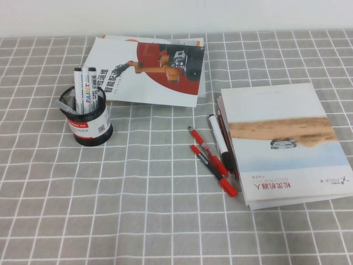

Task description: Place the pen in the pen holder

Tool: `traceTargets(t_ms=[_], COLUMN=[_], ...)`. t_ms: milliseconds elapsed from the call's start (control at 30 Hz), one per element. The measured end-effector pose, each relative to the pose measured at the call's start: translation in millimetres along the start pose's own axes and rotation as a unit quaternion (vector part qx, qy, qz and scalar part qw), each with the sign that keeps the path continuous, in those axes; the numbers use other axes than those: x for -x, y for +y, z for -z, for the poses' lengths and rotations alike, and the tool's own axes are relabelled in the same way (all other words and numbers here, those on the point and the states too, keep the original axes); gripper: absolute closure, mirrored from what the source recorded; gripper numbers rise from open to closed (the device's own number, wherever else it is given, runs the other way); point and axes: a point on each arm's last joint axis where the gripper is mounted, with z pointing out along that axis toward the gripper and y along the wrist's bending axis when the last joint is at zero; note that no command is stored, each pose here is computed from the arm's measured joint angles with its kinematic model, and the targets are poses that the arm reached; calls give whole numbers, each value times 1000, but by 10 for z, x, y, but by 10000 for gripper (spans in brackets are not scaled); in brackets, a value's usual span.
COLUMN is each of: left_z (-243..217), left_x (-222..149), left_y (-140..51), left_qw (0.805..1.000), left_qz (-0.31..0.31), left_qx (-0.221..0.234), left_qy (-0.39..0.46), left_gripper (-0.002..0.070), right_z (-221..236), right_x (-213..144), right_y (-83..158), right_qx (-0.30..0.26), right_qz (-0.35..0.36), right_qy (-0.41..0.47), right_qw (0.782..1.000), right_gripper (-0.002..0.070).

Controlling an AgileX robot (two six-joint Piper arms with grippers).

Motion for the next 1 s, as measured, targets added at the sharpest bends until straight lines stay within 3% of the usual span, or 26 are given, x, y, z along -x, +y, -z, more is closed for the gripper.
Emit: traceTargets(t_ms=[200, 367, 767, 1000], left_z=[0, 0, 0, 0], left_x=[0, 0, 0, 0], left_y=[0, 0, 0, 0], left_qw=[1000, 1000, 1000, 1000], left_qz=[0, 0, 0, 0], left_qx=[0, 0, 0, 0], left_qy=[0, 0, 0, 0], left_gripper=[678, 678, 678, 678], right_z=[317, 435, 469, 544], right_x=[-339, -549, -645, -782], right_y=[-119, -131, -122, -62], right_qx=[-87, -128, -132, -117], right_qz=[-14, -17, -25, -79], right_qy=[-29, -52, -12, 32], right_qw=[996, 990, 991, 989], right_gripper=[689, 689, 689, 689])
